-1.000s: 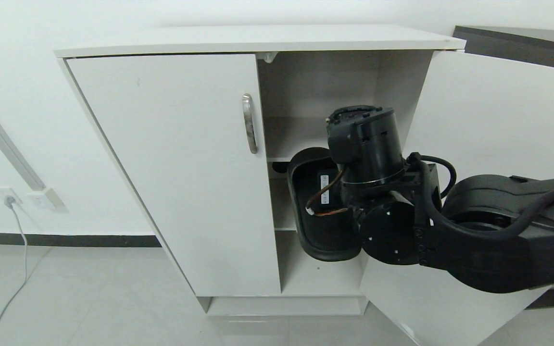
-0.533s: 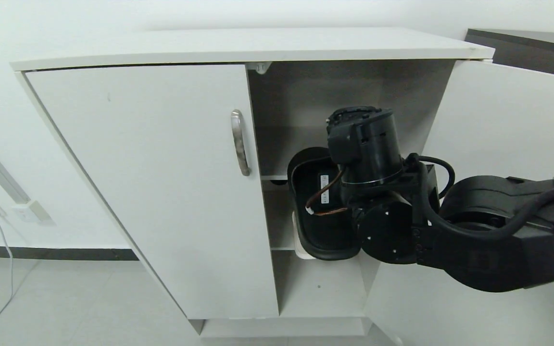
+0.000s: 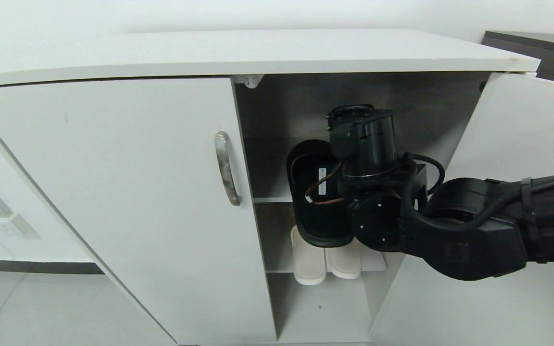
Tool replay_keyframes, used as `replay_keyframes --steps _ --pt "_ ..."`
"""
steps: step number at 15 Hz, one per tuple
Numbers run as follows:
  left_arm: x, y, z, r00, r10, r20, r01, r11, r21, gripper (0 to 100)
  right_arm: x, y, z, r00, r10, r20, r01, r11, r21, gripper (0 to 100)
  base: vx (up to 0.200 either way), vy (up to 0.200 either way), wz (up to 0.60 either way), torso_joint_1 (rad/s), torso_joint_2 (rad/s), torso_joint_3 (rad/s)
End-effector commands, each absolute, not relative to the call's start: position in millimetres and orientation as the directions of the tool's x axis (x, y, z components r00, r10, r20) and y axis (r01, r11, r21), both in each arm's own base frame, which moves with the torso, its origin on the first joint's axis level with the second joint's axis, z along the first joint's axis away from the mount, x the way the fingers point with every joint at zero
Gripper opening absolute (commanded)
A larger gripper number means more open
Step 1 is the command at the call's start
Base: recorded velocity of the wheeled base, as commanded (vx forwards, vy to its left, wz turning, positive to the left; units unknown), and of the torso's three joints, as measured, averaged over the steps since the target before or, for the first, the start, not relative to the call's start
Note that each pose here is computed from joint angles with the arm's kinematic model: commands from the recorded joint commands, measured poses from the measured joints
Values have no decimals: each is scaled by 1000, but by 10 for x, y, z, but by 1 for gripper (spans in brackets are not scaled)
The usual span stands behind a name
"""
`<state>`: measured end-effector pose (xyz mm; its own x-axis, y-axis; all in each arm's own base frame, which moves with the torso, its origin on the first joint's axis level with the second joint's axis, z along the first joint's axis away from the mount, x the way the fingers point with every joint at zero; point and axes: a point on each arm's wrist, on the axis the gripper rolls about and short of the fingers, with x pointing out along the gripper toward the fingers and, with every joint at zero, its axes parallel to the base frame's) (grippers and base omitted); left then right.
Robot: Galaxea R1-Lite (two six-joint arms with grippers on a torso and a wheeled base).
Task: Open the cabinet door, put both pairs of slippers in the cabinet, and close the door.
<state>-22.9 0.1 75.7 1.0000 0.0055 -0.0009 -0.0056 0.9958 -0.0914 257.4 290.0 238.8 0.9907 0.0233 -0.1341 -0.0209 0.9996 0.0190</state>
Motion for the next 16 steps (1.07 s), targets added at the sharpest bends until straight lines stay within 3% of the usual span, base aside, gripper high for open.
replay_keyframes --steps 1,16 --pt "-229 1 756 1000 6 -2 -6 996 -92 0 2684 2905 2314 990 30 -140 -30 1000 2 0 0 0 0 0 0 0" --pt "-229 3 756 1000 18 -2 -18 995 -95 0 3220 2979 2404 992 1 -127 0 1000 7 0 0 0 0 0 0 0"
